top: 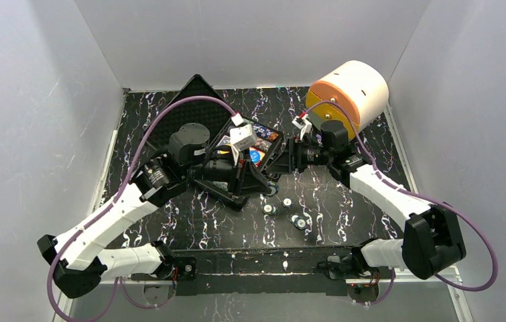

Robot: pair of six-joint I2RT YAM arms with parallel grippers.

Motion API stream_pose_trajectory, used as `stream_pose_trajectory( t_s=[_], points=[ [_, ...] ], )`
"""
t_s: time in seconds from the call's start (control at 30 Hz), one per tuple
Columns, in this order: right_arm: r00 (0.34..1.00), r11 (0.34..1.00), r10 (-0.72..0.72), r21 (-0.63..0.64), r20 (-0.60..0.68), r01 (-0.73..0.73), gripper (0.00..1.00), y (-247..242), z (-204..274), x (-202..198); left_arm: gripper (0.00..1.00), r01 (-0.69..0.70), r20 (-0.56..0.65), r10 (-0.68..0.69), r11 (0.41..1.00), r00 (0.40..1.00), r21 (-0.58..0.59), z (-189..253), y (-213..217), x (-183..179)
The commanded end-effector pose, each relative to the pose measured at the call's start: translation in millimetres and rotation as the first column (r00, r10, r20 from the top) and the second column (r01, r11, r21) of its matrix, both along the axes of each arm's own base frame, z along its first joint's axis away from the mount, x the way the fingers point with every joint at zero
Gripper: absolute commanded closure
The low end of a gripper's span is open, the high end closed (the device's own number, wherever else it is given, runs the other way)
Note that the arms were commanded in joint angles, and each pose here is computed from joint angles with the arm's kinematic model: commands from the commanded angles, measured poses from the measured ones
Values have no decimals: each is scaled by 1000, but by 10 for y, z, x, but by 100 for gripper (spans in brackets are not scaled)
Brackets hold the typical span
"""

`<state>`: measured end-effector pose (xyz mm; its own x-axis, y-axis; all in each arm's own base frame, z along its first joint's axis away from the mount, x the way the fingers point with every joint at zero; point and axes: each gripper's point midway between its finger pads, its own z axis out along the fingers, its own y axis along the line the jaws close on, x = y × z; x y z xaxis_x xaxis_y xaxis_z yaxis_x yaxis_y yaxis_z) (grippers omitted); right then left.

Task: Pack up texas hold em set

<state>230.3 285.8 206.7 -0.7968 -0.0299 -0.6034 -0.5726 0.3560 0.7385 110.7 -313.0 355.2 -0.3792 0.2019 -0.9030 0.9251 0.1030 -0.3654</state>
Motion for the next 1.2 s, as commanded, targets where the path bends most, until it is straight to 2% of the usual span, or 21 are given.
stream_pose_trajectory(
  t_s=[0.0,0.13,0.27,0.37,0.47,0.53,0.63,0.83,1.03,1.17],
  points=[
    [1000,997,-10,76,28,8,26,-55,203,24,100,118,-10,-118,991,993,-56,92,-41,-143],
    [995,994,-103,45,10,102,27,-138,139,154,100,46,-11,-46,999,999,-13,14,-67,30],
    [965,964,-264,-19,5,264,26,-292,34,341,100,-196,35,193,976,981,92,-198,-7,482],
    [934,931,-358,-74,-2,357,26,-404,-66,426,100,-420,59,417,886,907,196,-503,117,883],
    [896,888,-443,-152,-30,434,26,-526,-222,483,100,-547,84,554,765,828,340,-919,248,1151],
    [881,871,-471,-185,-45,456,26,-572,-289,487,100,-569,98,589,703,802,426,-1204,292,1237],
    [869,858,-491,-204,-58,471,26,-598,-333,494,100,-572,102,611,653,785,496,-1488,269,1325],
    [846,829,-530,-245,-57,502,27,-664,-386,532,100,-579,119,640,580,759,573,-1804,211,1477],
    [828,806,-558,-269,-47,527,27,-730,-417,546,100,-602,174,675,473,717,644,-2084,325,1568],
    [823,800,-566,-273,-49,534,27,-749,-431,533,99,-611,202,685,428,700,666,-2177,371,1608]
  ],
)
